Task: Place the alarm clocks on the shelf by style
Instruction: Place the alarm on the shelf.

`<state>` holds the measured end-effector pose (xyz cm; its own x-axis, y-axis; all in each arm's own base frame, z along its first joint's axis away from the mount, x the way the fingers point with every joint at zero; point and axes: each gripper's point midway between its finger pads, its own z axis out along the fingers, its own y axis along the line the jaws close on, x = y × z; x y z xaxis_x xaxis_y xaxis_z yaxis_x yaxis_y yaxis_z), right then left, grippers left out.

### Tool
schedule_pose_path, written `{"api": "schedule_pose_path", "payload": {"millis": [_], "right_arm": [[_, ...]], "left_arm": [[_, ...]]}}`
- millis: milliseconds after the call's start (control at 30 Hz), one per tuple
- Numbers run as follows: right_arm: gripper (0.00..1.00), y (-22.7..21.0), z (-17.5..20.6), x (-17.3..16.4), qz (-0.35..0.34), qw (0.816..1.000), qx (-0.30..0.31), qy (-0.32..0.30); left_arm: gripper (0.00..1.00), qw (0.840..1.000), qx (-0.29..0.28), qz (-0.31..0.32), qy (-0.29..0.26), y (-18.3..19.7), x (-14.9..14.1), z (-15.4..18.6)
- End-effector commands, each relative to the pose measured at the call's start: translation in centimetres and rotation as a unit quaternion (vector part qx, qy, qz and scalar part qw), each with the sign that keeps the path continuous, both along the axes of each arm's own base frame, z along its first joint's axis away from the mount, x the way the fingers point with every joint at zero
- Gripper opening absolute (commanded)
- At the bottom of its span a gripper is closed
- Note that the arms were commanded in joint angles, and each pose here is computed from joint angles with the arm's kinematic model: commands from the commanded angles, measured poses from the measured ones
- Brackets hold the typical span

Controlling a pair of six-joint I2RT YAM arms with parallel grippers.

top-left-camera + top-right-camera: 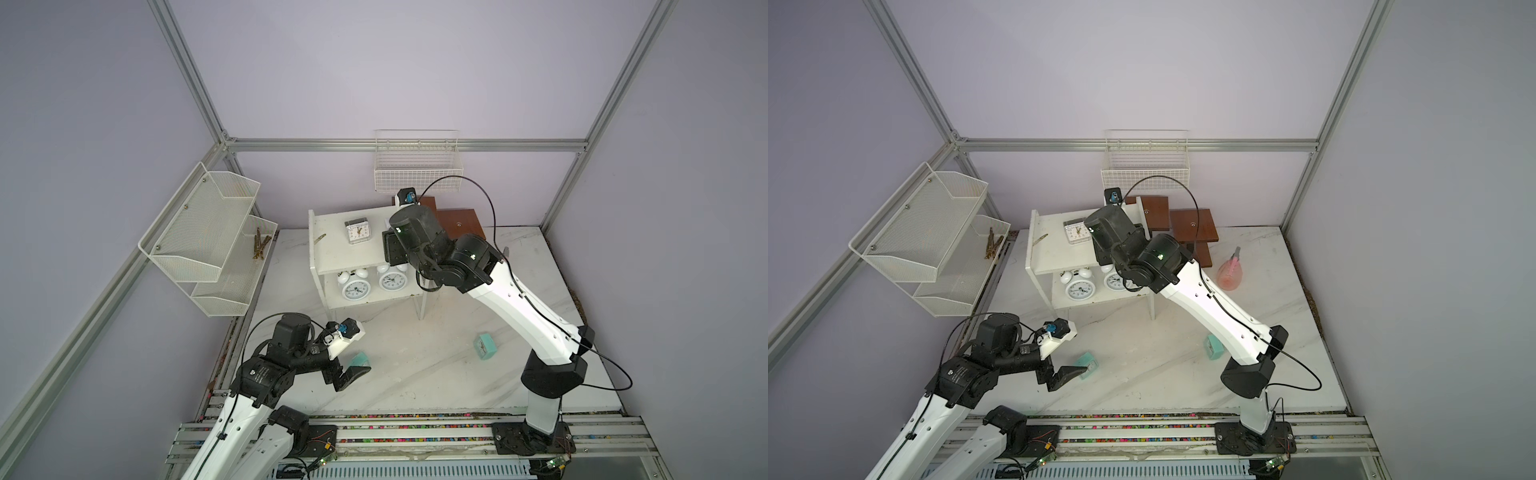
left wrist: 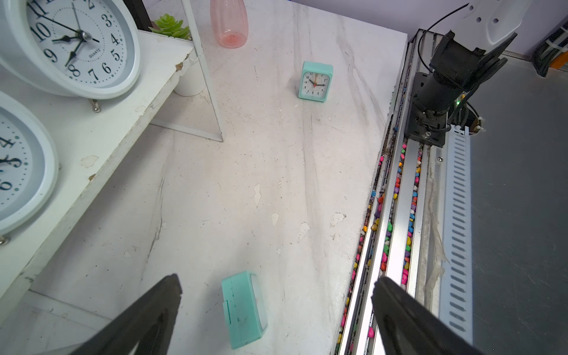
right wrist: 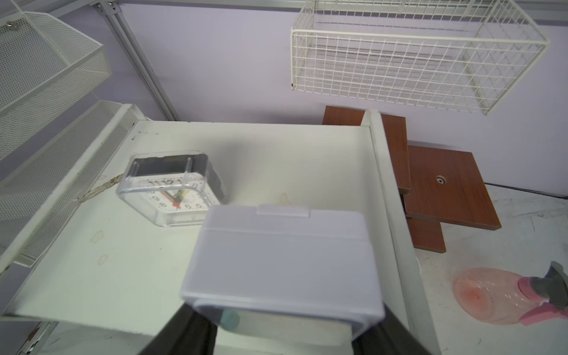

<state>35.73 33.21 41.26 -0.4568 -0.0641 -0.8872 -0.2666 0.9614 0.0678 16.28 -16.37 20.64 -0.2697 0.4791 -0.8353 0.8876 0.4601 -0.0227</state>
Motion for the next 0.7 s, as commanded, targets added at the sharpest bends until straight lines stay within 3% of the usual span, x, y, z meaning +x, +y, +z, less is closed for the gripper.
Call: {"api": "schedule_pose_path", "payload": {"millis": [0,667], "right_arm": [[0.45,-0.2,0.9,1.1,0.003,1.000,0.006,-0.013],[0.44,0.8,-1.0,6.3,-0.029,0.999,0.018,-0.034]], "left_arm": [[1.00,1.000,-0.001,-0.014,-0.006,-0.2,-0.4,-0.1],[1.00,1.000,0.001,-0.010,-0.009,-0.1,-0.4,-0.1]]}}
